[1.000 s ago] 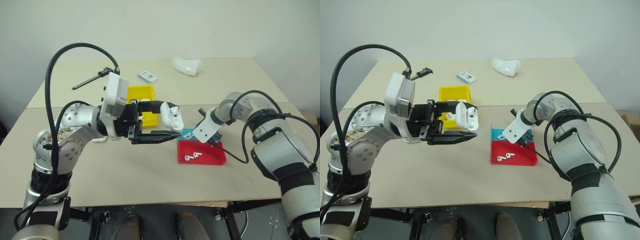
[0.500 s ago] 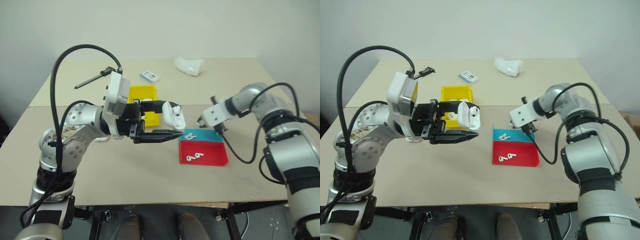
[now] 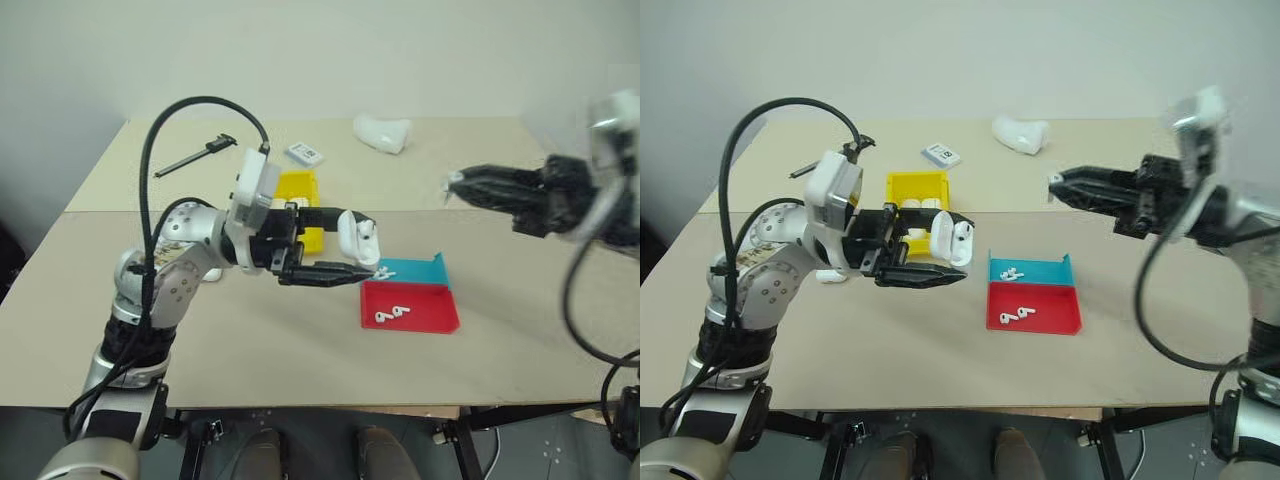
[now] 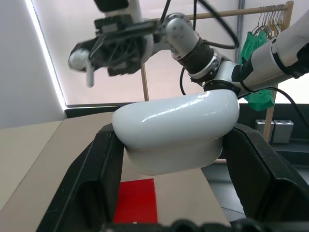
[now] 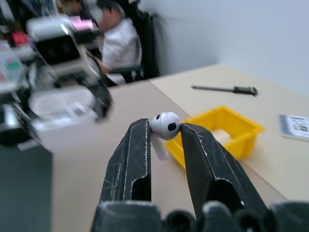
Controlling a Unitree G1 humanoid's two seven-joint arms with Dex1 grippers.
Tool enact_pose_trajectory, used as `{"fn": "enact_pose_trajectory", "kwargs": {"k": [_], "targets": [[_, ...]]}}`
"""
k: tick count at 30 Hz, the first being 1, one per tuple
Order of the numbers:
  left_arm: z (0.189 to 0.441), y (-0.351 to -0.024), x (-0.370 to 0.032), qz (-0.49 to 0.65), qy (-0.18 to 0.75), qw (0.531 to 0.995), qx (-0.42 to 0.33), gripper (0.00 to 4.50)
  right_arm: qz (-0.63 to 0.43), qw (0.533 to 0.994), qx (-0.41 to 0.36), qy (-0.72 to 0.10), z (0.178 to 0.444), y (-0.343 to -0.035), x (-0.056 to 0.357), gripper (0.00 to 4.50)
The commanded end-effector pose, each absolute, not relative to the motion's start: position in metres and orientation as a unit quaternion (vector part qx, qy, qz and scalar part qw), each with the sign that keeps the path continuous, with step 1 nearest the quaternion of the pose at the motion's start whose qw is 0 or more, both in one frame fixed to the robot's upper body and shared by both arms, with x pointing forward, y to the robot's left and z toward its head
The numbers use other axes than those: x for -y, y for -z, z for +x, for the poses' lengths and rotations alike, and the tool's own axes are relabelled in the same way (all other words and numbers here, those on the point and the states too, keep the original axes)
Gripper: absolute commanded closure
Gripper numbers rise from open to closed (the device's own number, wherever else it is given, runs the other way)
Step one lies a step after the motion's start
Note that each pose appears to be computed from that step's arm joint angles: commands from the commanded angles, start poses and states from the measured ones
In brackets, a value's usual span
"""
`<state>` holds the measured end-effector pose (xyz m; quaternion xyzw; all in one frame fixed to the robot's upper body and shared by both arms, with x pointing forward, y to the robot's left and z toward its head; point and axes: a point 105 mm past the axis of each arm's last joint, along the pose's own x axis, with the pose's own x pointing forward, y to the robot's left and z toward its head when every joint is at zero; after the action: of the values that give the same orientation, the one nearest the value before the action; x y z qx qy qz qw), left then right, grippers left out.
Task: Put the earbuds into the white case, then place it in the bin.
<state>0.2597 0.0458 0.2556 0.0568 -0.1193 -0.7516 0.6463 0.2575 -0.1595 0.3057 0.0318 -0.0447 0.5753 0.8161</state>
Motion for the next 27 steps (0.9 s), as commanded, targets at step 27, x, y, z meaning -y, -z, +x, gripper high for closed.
{"fn": "enact_pose_trajectory", "kwargs": {"k": [27], "targets": [[0.254, -0.27, -0.023, 0.058, 0.777, 0.611, 0.141, 1.62, 0.051, 0.795, -0.005, -0.605, 0.207, -0.279, 0.105, 3.55]]}}
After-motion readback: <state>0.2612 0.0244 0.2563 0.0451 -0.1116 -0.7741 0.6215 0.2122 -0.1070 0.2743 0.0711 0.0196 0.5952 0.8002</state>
